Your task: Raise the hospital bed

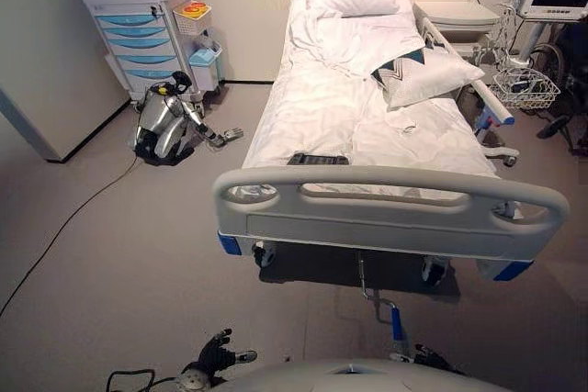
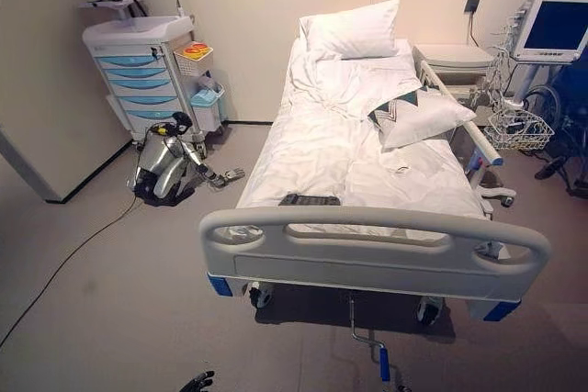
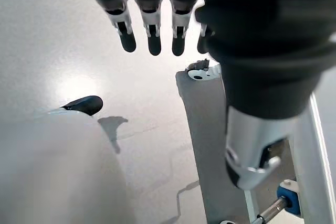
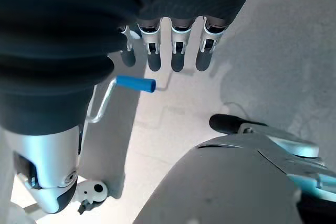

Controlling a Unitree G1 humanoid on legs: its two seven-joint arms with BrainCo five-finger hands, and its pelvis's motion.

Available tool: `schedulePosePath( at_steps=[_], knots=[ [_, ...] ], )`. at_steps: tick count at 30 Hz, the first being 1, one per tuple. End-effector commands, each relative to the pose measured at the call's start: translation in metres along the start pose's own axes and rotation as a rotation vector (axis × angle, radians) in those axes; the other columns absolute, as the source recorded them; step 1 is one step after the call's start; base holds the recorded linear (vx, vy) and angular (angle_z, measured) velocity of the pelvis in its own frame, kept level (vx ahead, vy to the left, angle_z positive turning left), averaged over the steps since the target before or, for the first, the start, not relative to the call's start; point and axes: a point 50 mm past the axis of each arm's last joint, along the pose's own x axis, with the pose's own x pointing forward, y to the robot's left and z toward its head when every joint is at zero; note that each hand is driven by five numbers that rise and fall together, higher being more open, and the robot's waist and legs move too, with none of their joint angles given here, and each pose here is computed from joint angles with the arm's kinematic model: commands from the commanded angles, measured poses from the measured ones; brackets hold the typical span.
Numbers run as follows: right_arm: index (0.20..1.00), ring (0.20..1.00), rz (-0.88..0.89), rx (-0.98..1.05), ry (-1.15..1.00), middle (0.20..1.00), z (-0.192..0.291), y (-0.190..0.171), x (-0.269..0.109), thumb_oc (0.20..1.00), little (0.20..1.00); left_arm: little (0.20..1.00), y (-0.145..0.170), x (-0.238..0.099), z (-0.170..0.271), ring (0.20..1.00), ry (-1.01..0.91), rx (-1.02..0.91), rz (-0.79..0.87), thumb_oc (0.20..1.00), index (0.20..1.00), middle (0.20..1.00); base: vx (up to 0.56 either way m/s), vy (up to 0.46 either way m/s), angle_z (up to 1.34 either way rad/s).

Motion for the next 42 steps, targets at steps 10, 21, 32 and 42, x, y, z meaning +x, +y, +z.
schedulePosePath(
  at_steps=[10, 21, 32, 42],
  knots=[
    [1.0, 1.0, 0.005, 0.064, -0.089, 1.0, 0.033, 0.005, 0.006, 1.0, 1.0, 1.0, 0.016, 0.008, 0.021, 1.0, -0.035, -0.025, 0.053, 1.0, 1.0, 1.0, 0.0, -0.014, 0.0],
    [1.0, 1.0, -0.037, 0.284, -0.149, 1.0, 0.051, -0.005, 0.008, 1.0, 1.0, 1.0, 0.017, 0.01, 0.045, 1.0, -0.139, -0.107, 0.089, 1.0, 1.0, 1.0, -0.01, -0.003, 0.0],
    [1.0, 1.0, -0.121, 0.501, -0.595, 1.0, 0.187, -0.038, -0.014, 1.0, 1.0, 1.0, 0.045, -0.061, 0.234, 1.0, -0.996, -0.161, 0.041, 1.0, 1.0, 1.0, -0.2, -0.018, 0.01],
    [1.0, 1.0, -0.077, 0.524, -0.851, 1.0, 0.265, -0.037, -0.048, 1.0, 1.0, 1.0, 0.028, -0.147, 0.309, 1.0, -1.437, 0.085, -0.099, 1.0, 1.0, 1.0, -0.12, -0.006, 0.01]
  ],
)
